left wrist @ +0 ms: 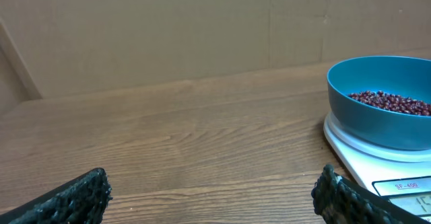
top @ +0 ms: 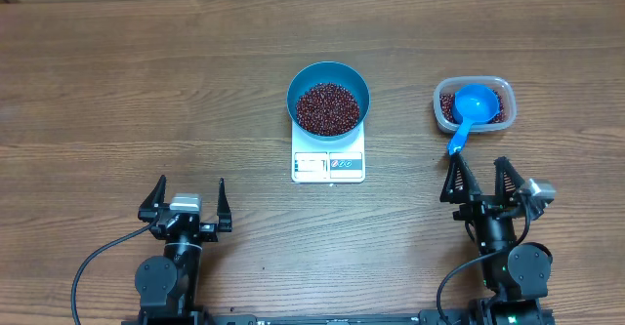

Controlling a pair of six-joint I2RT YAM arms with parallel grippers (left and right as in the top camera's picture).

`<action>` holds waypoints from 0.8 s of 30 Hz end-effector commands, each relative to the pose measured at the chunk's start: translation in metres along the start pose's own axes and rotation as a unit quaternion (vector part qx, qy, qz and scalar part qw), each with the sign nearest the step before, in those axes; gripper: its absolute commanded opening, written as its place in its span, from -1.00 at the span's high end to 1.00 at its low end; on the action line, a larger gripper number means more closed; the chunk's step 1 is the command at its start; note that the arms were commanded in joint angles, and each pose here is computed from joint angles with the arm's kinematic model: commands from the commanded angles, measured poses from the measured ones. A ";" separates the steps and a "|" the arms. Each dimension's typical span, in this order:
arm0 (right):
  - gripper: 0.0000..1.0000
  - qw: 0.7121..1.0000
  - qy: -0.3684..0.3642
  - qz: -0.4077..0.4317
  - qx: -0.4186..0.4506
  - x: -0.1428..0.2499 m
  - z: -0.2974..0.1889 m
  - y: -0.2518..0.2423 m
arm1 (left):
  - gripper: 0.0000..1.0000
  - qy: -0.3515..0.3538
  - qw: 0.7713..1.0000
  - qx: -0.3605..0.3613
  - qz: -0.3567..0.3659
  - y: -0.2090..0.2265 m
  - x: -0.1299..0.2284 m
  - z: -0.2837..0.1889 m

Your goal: Scoop item into bowl and weigh 150g on scale

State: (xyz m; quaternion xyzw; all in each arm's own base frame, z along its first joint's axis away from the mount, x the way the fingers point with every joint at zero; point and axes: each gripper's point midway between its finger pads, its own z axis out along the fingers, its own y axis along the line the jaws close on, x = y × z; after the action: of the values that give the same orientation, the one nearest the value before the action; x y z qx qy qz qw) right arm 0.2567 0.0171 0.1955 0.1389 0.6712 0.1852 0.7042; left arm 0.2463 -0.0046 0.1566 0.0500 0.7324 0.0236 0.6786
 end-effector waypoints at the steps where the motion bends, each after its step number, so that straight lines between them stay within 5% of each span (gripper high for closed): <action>1: -1.00 1.000 -0.006 -0.002 0.002 0.000 -0.003 -0.001 | -0.99 -0.001 1.000 -0.007 0.001 0.003 0.000 0.000; 24: -1.00 0.997 0.053 -0.057 -0.017 0.028 -0.013 0.000 | -0.99 -0.001 1.000 -0.007 0.001 0.003 0.000 0.000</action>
State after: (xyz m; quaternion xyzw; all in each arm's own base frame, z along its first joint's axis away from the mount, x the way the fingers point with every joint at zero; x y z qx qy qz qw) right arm 0.2452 0.0258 0.1714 0.0939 0.7107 0.1661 0.6771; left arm 0.2463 -0.0046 0.1566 0.0498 0.7324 0.0235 0.6786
